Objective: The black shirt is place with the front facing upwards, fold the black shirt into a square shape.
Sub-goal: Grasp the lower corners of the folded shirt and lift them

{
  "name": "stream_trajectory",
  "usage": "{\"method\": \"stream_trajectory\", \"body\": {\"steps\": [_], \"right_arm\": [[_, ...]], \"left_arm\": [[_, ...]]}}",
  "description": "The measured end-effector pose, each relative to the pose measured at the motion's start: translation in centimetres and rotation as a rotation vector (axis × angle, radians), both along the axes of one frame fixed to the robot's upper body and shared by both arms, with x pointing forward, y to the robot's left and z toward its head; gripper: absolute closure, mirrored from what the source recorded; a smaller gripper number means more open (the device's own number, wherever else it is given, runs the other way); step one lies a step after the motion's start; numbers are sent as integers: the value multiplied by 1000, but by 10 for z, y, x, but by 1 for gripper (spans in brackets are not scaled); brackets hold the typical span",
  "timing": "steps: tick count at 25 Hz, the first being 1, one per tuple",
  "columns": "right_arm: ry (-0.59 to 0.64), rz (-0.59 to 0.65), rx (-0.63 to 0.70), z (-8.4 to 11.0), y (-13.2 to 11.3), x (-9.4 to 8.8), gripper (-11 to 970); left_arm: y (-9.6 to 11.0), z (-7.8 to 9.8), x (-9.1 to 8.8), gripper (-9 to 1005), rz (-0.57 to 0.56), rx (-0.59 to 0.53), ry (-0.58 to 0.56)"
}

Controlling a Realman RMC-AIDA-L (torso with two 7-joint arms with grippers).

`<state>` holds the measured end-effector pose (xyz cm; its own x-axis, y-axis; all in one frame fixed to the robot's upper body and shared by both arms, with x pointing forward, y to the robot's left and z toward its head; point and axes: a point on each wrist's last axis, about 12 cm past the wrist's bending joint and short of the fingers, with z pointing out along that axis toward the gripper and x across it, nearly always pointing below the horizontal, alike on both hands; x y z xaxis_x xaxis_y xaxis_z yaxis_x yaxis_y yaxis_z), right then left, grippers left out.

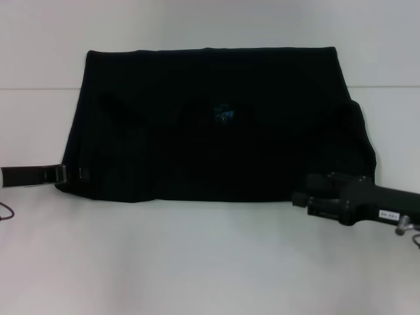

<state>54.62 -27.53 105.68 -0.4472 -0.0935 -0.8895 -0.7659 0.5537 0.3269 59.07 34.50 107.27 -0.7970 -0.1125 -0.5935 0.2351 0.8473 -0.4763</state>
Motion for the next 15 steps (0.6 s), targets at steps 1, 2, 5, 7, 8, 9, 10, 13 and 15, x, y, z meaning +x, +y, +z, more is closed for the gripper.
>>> {"method": "stream_trajectory", "body": {"steps": [1, 2, 5, 7, 8, 9, 10, 13, 15], "right_arm": [[42, -32, 14, 5, -7, 4, 240], [42, -32, 14, 5, -7, 4, 240], [145, -129, 32, 19, -30, 15, 241], [235, -204, 25, 31, -50, 24, 241], [317, -266, 0, 44, -67, 32, 242], [317, -266, 0, 44, -67, 32, 242], [366, -296, -22, 51, -75, 35, 242], [532, -434, -81, 65, -95, 47, 244], [627, -511, -102, 71, -101, 54, 247]], "left_arm": [[0, 0, 0, 679, 0, 0, 0], [0, 0, 0, 709, 0, 0, 0], [0, 0, 0, 822, 3, -1, -1], [1, 0, 0, 905, 1, -2, 0], [1, 1, 0, 946, -1, -2, 0], [0, 1, 0, 946, -5, -4, 0], [0, 1, 0, 946, -6, -5, 0], [-1, 2, 0, 946, -14, -9, 1], [-1, 2, 0, 946, -19, -11, 4]]}}
